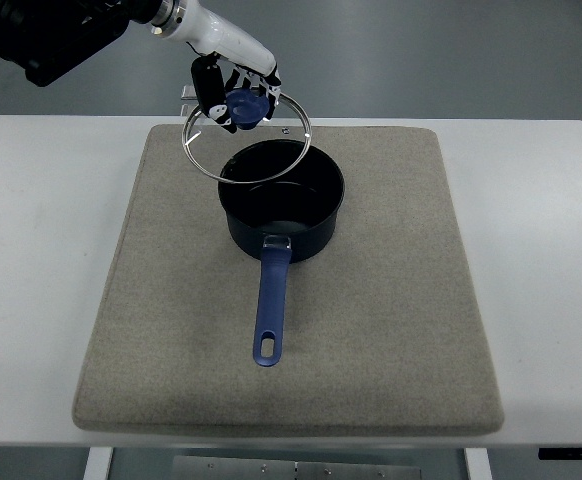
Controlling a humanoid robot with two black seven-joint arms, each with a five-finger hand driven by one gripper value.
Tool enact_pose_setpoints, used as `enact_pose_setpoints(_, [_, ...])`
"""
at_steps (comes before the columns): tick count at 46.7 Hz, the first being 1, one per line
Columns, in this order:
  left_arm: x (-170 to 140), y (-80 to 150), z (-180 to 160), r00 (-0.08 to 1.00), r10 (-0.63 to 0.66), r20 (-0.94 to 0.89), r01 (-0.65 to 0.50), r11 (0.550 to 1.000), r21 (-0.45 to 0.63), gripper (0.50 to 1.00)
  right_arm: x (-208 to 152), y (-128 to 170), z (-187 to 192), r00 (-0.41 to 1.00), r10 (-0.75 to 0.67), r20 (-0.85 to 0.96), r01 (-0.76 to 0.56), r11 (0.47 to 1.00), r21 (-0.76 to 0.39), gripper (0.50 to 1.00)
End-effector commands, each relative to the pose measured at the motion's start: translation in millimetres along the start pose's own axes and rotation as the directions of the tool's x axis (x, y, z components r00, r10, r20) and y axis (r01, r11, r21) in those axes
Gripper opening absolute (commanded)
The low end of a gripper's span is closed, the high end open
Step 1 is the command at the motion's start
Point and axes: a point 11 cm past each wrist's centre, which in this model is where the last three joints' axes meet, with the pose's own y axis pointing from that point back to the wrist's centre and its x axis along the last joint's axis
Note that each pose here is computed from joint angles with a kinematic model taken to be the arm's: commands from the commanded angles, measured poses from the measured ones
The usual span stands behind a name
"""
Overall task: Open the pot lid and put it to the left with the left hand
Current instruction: 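Lift the glass lid up off the pot with the left hand, then carry the lid beside the pot and lower it onto the pad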
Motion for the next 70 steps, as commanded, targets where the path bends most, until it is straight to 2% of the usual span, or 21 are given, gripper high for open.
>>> enact_pose_setpoints(1, [-3.3, 10.5, -12.1, 1.0, 0.006, -0.016, -0.006, 1.0, 0.024, 0.5, -0.2, 0.0, 0.0, 1.0, -0.001, 0.0, 0.001, 1.0, 0.0, 0.917])
enact_pose_setpoints(16, [-18.6, 43.0, -49.0, 0.997, 0.03, -0.077, -0.023, 0.995, 0.096, 0.5, 0.3, 0.0, 0.0, 1.0, 0.001, 0.0, -0.001, 1.0, 0.0, 0.917])
enact_pose_setpoints(26, [-37.9, 50.3, -65.0, 0.994, 0.008, -0.105, 0.006, 0.992, 0.129, 0.5, 0.3, 0.0, 0.0, 1.0, 0.001, 0.0, -0.001, 1.0, 0.0, 0.917])
enact_pose_setpoints(39, [-65.7, 48.8, -77.0, 0.992, -0.026, -0.127, 0.045, 0.988, 0.146, 0.5, 0.3, 0.0, 0.0, 1.0, 0.001, 0.0, -0.001, 1.0, 0.0, 0.917])
enact_pose_setpoints(50, [-92.7, 41.0, -84.6, 0.992, -0.068, -0.102, 0.084, 0.983, 0.165, 0.5, 0.3, 0.0, 0.0, 1.0, 0.001, 0.0, -0.001, 1.0, 0.0, 0.917])
enact_pose_setpoints(70, [-138.5, 20.1, -83.3, 0.983, -0.128, -0.135, 0.146, 0.98, 0.134, 0.5, 0.3, 0.0, 0.0, 1.0, 0.001, 0.0, -0.001, 1.0, 0.0, 0.917])
